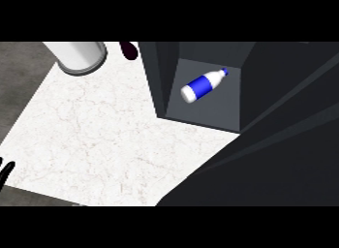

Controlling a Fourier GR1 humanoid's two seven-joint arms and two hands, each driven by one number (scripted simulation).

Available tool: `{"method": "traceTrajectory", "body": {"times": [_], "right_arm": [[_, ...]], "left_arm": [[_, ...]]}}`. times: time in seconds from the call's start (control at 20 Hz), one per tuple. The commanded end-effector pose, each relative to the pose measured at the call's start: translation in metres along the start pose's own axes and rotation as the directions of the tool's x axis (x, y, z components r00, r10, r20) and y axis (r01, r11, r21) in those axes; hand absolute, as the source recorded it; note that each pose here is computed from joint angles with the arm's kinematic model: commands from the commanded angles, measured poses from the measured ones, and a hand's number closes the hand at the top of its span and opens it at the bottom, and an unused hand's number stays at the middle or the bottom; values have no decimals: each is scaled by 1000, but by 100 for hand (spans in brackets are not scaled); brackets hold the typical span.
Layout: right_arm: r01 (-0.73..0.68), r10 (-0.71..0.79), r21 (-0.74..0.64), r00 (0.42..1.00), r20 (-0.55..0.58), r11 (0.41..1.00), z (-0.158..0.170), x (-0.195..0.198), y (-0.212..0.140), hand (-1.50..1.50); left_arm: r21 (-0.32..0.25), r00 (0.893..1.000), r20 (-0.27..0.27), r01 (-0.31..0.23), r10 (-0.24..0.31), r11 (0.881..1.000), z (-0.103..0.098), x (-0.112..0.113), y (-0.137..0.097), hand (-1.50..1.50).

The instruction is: Pick up the bottled water, place it into the cabinet and close the cabinet

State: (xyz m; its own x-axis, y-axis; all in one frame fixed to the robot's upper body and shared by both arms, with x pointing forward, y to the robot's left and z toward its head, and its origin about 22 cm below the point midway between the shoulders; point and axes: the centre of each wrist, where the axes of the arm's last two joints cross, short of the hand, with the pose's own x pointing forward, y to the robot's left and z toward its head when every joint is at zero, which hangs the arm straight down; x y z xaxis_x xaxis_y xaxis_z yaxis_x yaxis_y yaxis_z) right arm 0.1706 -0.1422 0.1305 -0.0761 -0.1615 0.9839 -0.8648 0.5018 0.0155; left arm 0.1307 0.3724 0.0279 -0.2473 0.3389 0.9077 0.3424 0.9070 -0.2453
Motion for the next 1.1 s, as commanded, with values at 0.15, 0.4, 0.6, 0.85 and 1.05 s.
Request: {"method": "traceTrajectory", "body": {"times": [0.15,0.4,0.6,0.85,1.05], "right_arm": [[32,-43,-292,999,-31,956,-51,-10,-60,150],[-14,1,-448,1000,-30,894,-98,-4,-104,150],[-59,23,-507,997,-77,860,-127,-8,-142,150],[-86,35,-501,993,-111,861,-150,-6,-168,150],[-86,31,-499,993,-117,862,-156,-4,-176,150]], "left_arm": [[25,1000,10,-5,5,1000,6,6,9,-150],[55,999,10,-36,36,998,16,2,12,-150],[46,999,12,-40,39,998,19,8,10,-150],[41,999,10,-38,37,998,17,9,16,-150],[45,999,18,-36,35,998,16,10,12,-150]]}}
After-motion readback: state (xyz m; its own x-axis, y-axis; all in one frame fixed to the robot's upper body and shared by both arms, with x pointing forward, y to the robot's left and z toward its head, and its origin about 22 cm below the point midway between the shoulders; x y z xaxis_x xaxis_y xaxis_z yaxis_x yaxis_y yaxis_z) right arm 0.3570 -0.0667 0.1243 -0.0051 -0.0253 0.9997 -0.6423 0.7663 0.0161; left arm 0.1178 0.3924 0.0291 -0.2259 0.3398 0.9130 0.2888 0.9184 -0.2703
